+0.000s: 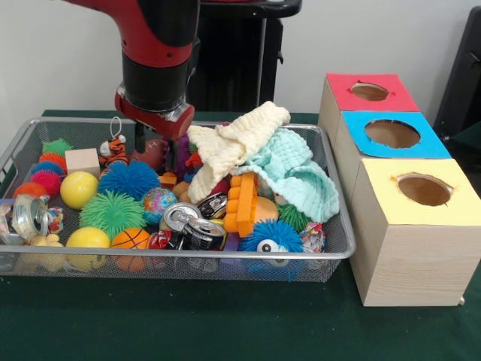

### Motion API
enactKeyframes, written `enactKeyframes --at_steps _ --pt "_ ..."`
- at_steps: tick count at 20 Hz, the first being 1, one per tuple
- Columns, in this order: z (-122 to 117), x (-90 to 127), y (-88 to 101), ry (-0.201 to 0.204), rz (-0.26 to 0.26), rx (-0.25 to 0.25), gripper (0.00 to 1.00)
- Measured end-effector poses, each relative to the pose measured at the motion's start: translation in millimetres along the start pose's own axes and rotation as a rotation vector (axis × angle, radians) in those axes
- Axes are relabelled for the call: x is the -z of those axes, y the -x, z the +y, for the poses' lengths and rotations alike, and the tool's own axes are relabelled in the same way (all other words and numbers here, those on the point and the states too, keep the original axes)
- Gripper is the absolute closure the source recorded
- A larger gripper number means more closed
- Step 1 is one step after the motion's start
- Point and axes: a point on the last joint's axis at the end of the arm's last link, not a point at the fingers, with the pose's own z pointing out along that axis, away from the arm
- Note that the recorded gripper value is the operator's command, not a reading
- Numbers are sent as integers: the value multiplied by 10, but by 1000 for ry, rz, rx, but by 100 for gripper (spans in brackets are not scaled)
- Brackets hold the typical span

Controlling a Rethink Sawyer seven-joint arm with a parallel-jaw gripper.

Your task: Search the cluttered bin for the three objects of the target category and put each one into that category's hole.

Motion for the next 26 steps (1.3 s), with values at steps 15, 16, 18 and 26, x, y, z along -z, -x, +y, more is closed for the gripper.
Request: enactKeyframes --at_steps 15,16,18,26 --pt "-29 340 585 11 -6 13 0" --pt "-37 363 610 9 -2 15 0" --pt "-54 419 647 6 10 23 0" --pt "-252 737 713 12 52 37 0"
